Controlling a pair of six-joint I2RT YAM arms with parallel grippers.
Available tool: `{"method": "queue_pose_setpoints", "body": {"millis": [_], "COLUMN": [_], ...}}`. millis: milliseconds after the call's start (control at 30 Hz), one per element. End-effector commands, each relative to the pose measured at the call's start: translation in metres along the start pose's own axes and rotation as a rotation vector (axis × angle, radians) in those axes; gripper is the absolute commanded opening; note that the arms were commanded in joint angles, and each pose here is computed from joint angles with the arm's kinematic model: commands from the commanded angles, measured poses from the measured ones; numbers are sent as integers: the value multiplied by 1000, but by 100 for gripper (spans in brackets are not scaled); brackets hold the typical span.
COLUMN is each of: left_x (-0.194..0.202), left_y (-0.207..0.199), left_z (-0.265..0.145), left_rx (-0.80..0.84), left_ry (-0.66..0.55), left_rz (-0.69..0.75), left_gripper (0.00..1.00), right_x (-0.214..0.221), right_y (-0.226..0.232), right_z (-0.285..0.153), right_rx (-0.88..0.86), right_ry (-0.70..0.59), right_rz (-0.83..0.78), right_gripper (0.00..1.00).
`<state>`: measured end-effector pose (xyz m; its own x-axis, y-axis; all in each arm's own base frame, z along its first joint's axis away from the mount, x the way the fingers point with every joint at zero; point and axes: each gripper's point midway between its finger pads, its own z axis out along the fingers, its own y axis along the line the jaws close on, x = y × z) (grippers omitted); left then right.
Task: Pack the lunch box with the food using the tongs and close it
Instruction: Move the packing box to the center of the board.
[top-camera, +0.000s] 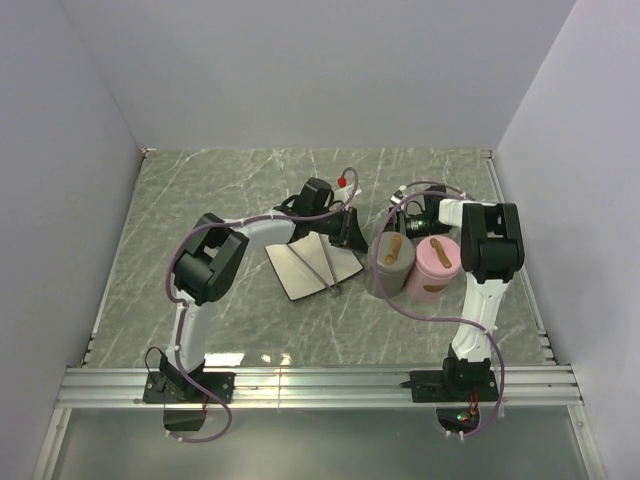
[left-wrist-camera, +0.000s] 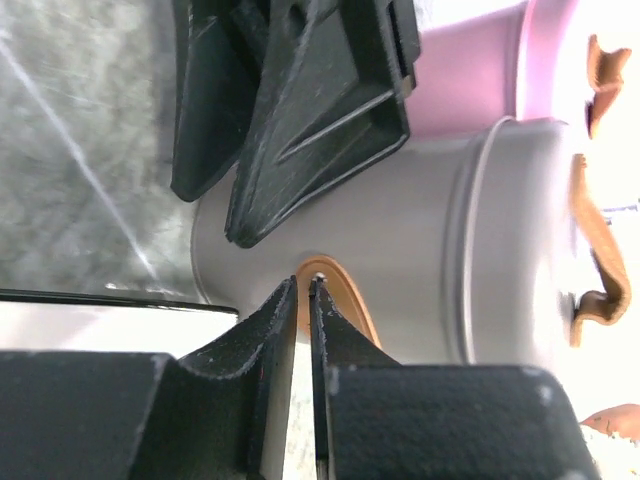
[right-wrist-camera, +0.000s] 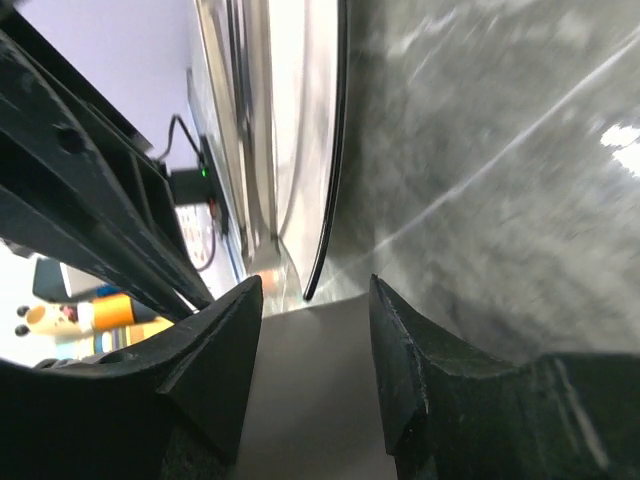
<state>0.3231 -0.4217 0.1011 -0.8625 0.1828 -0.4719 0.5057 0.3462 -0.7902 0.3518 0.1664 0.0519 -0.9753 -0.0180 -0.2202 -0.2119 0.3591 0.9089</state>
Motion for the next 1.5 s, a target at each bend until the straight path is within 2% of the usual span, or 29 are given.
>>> {"method": "queue_pose_setpoints", "body": {"millis": [0,433,733,867,900,933,1033,1167,1300,1467], "left_x": [-7,24,39,36,34,32,30,23,12,-5], "left_y": [-33,-59,-69,-72,-72,-73,-73,-74,-72,-69], "left_z": [-14,-21,-29,-34,-35,-35,-36,-39,-44,-52], "left_rx": [54,76,89,73,68,65,57,49,21,25], "left_ry": [-12,50,52,41,37,35,26,7,-13,-43], "left_rz": [84,93,96,135,139,147,175,232,307,335], "left_gripper": [16,14,16,19,21,23,32,42,46,50], "right_x": [13,48,-3,-56,-63,-79,-98,-98,-89,-57], "right_y": [26,37,56,75,80,91,101,101,92,85], "right_z": [-8,4,-8,-37,-44,-57,-94,-143,-202,-236], "right_rx": [-32,-28,93,199,215,244,298,365,453,427], "right_ry": [35,167,80,-40,-58,-89,-148,-166,-220,-218], "right_rz": [-91,-166,-312,-463,-486,-558,-626,-681,-715,-720], "right_gripper": [54,51,56,65,70,72,78,83,84,86]}}
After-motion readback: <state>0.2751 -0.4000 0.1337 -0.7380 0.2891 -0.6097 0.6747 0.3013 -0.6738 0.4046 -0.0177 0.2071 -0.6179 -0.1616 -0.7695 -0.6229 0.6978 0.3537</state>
